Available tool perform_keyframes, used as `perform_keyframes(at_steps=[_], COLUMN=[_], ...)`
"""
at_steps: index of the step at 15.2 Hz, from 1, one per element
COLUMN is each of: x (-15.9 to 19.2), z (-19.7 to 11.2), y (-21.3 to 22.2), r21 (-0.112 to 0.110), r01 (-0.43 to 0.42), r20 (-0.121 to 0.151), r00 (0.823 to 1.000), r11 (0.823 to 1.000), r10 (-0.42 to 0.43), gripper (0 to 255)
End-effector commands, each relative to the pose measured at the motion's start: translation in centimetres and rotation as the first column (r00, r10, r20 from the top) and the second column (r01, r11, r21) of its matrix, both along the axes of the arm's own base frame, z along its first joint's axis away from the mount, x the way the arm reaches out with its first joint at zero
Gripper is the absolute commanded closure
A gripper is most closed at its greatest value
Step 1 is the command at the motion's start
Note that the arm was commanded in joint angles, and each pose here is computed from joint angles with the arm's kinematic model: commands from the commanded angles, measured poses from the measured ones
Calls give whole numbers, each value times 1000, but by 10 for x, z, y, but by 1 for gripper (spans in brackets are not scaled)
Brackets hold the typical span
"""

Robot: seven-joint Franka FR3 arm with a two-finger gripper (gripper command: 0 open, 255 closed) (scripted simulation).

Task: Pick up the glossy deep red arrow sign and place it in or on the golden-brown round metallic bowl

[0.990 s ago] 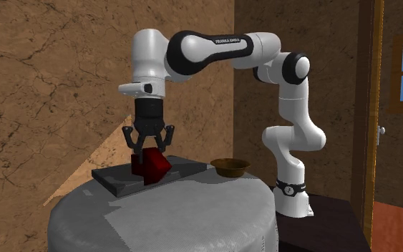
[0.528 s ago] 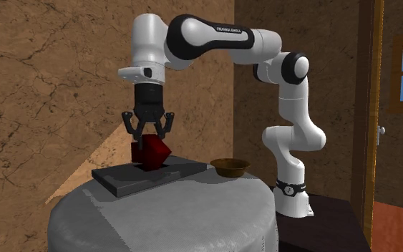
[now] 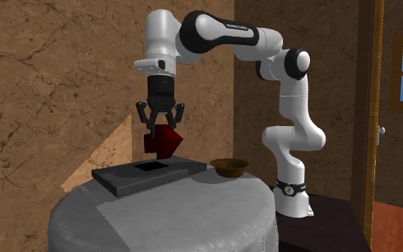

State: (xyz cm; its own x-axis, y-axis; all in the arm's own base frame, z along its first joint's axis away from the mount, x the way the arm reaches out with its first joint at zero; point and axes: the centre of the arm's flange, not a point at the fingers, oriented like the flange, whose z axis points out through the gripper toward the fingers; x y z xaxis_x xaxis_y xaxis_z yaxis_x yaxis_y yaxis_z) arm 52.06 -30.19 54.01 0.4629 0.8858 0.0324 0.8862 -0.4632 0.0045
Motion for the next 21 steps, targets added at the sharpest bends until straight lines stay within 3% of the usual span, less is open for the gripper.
perform_keyframes(at_steps=[1,21], x=[-25,-279], z=[3,21], y=[9,79], r21=[-1,-1], r01=[-2,-2], r20=[0,0], r00=[1000,1000], r11=[1000,1000], r10=[2,2], gripper=[255,255])
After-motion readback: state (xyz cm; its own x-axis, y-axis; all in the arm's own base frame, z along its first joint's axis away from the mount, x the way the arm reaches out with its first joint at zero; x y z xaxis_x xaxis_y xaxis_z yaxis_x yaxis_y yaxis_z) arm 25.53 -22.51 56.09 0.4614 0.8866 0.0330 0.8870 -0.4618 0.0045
